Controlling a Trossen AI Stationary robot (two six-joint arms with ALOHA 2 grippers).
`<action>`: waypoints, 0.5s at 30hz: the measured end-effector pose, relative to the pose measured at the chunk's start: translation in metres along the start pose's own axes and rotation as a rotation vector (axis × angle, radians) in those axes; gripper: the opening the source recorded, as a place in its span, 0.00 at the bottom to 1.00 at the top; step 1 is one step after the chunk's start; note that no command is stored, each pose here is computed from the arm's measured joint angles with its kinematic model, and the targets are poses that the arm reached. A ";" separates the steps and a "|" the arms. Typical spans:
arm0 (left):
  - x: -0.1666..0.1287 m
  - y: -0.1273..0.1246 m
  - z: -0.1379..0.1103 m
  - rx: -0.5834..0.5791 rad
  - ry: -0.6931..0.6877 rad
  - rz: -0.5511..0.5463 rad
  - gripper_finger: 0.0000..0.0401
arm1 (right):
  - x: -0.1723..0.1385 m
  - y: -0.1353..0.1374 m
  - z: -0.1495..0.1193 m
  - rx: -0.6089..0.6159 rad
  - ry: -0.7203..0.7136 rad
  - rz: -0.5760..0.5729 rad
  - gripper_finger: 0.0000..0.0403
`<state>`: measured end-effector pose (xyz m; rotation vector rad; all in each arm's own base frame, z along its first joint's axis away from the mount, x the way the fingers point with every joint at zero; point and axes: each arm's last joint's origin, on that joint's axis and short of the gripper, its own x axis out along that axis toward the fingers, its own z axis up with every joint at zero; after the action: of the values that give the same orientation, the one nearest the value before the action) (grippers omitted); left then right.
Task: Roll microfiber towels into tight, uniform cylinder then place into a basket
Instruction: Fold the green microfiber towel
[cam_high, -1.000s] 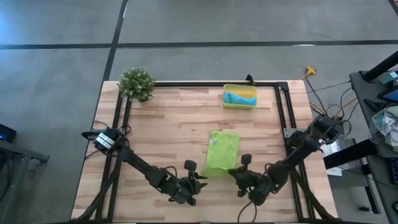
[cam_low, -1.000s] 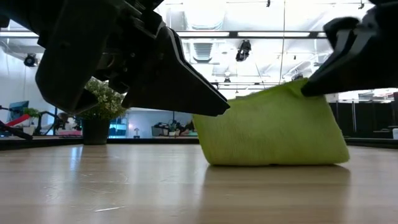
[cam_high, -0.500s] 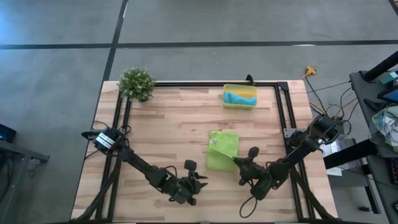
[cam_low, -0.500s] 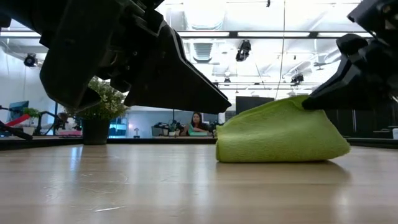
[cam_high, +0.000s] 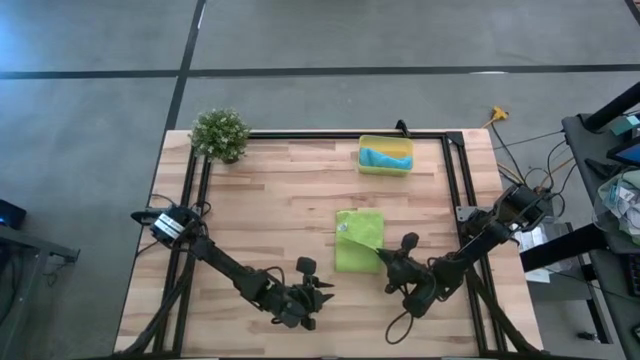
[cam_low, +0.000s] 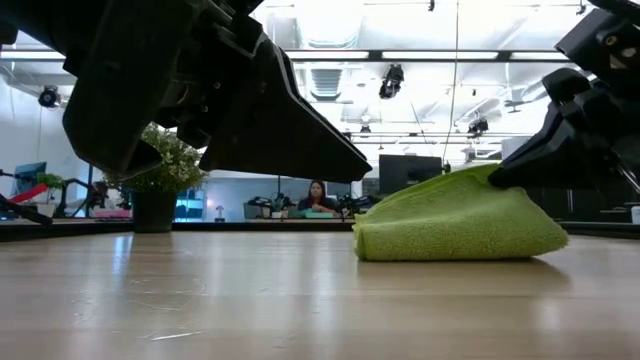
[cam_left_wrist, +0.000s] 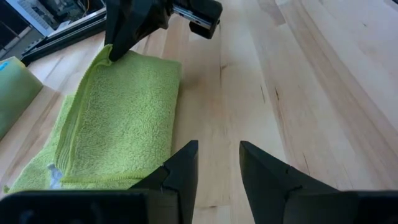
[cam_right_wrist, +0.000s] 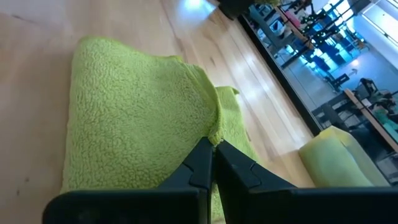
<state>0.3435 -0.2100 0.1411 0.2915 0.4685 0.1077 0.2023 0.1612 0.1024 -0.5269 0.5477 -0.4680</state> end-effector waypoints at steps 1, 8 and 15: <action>0.000 0.000 0.000 0.000 0.000 0.000 0.26 | 0.000 0.000 -0.001 0.002 0.001 0.000 0.02; 0.003 0.004 0.003 0.127 -0.053 0.145 0.26 | 0.001 -0.001 -0.006 -0.004 0.017 0.011 0.02; 0.025 -0.008 -0.025 0.355 -0.020 0.198 0.26 | 0.002 -0.001 -0.007 -0.007 0.028 0.028 0.02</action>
<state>0.3542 -0.2074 0.1068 0.6871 0.4366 0.2152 0.1987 0.1569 0.0971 -0.5192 0.5824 -0.4480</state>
